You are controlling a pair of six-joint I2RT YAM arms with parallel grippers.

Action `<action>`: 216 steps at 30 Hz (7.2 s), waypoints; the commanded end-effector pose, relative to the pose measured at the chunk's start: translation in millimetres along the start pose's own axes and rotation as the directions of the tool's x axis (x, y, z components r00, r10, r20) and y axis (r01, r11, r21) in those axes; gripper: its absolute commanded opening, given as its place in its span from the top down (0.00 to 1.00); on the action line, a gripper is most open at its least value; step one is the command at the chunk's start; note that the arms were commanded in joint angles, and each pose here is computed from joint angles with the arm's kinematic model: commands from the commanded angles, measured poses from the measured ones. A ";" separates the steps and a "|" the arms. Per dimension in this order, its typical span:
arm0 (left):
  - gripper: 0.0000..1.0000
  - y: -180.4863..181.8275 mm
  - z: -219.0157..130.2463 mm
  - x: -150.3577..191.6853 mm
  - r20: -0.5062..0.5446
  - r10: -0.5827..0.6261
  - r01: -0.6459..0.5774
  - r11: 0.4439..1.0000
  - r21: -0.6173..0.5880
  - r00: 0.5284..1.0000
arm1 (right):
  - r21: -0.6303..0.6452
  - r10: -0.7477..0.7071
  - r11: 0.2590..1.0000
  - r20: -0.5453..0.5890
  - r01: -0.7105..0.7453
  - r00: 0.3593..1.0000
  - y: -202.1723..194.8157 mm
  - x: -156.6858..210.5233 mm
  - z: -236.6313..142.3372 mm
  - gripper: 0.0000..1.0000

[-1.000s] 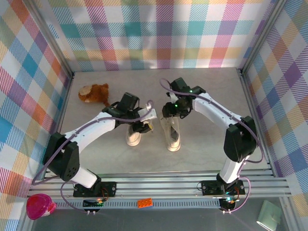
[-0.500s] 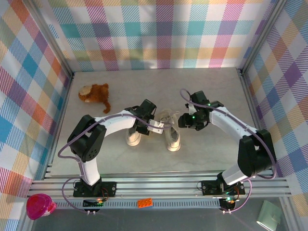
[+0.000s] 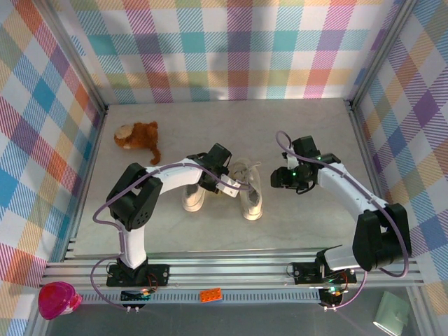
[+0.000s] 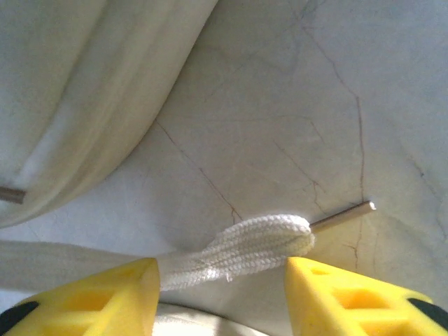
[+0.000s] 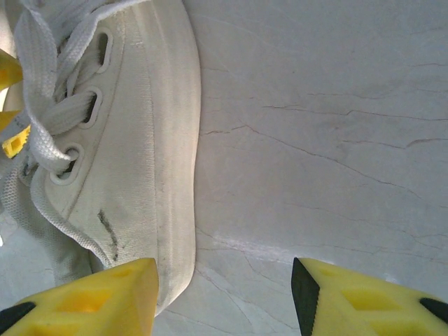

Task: Tie the shoes

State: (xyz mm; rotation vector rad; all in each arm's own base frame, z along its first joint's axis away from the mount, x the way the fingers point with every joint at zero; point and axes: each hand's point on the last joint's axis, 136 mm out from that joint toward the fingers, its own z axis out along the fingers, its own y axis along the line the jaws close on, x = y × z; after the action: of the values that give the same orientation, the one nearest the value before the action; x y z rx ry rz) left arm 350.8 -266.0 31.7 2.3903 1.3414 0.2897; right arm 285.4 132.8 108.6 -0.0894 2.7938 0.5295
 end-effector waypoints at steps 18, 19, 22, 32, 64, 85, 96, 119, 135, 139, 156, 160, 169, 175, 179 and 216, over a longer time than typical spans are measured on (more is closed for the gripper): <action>1.00 -75.1 -8.7 -50.1 0.085 -0.066 0.039 0.958 0.285 0.994 | -0.051 -0.017 0.999 0.059 0.020 0.998 1.4 3.8 -21.3 0.45; 1.00 -72.7 -12.9 -51.8 0.088 -0.092 0.064 0.958 0.281 0.992 | -0.056 -0.016 0.998 0.061 0.020 0.998 2.5 3.2 -21.8 0.45; 1.00 -61.8 -26.6 -59.4 0.116 -0.174 0.139 0.956 0.258 0.978 | -0.072 -0.010 0.997 0.061 0.015 0.998 5.6 2.4 -22.7 0.46; 1.00 -56.4 -56.4 -64.3 0.180 -0.212 0.180 0.967 0.182 0.960 | -0.148 0.030 0.989 0.046 -0.023 0.998 16.9 3.4 -18.3 0.47; 1.00 15.8 -44.3 -68.7 0.150 -0.912 0.849 0.409 0.334 0.381 | -0.274 0.071 0.960 0.046 -0.055 0.996 40.7 -23.3 -11.4 0.50; 1.00 14.9 -44.7 -78.1 0.162 -0.983 0.837 0.158 0.524 0.084 | -0.348 0.008 0.938 -0.006 -0.009 1.000 73.6 -34.6 -1.2 0.54; 1.00 22.2 -61.1 -74.4 0.210 -0.969 0.833 0.223 0.506 0.131 | -0.387 -0.005 0.922 -0.031 -0.007 1.000 91.4 -40.2 10.3 0.55; 1.00 11.1 -45.9 -71.2 0.106 -0.964 0.861 0.264 0.434 0.243 | -0.432 0.010 0.901 -0.059 -0.035 0.998 102.1 -43.1 20.6 0.76; 1.00 8.6 -41.8 -73.4 0.071 -0.958 0.866 0.281 0.413 0.277 | -0.427 0.030 0.903 -0.062 -0.054 0.998 99.8 -41.6 25.0 0.78; 1.00 3.6 -36.2 -68.7 0.047 -0.958 0.875 0.278 0.395 0.283 | -0.416 0.040 0.907 -0.059 -0.061 0.997 97.1 -40.6 26.4 0.78; 1.00 16.9 -50.2 -55.9 0.056 -0.919 0.844 0.382 0.377 0.391 | -0.382 0.053 0.922 -0.037 -0.063 0.998 89.0 -41.8 23.3 0.78; 1.00 15.9 -44.0 -55.2 0.031 -0.899 0.825 0.415 0.385 0.437 | -0.376 0.055 0.924 -0.039 -0.066 0.998 87.0 -40.7 23.9 0.78; 0.89 18.5 -41.4 -61.2 0.063 -0.890 0.801 0.435 0.411 0.451 | -0.372 0.059 0.925 -0.045 -0.072 0.997 85.6 -40.6 26.7 0.77; 0.61 26.1 -47.6 -54.5 0.127 -0.901 0.809 0.429 0.401 0.415 | -0.370 0.059 0.926 -0.044 -0.071 0.997 85.0 -41.3 26.3 0.77; 0.52 27.3 -58.5 -46.1 0.173 -0.893 0.793 0.448 0.413 0.415 | -0.364 0.061 0.929 -0.041 -0.072 0.997 83.2 -41.5 25.7 0.77; 1.00 16.6 -15.3 -60.7 0.288 -0.804 0.761 0.590 0.270 0.521 | -0.335 0.061 0.940 -0.007 -0.060 0.998 79.7 -40.3 13.0 0.77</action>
State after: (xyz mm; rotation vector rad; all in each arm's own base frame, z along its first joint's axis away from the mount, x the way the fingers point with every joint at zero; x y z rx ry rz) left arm 329.9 -320.1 41.2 1.5100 2.1129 -0.5083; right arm 324.7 216.9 133.9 -0.0753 2.6786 1.0289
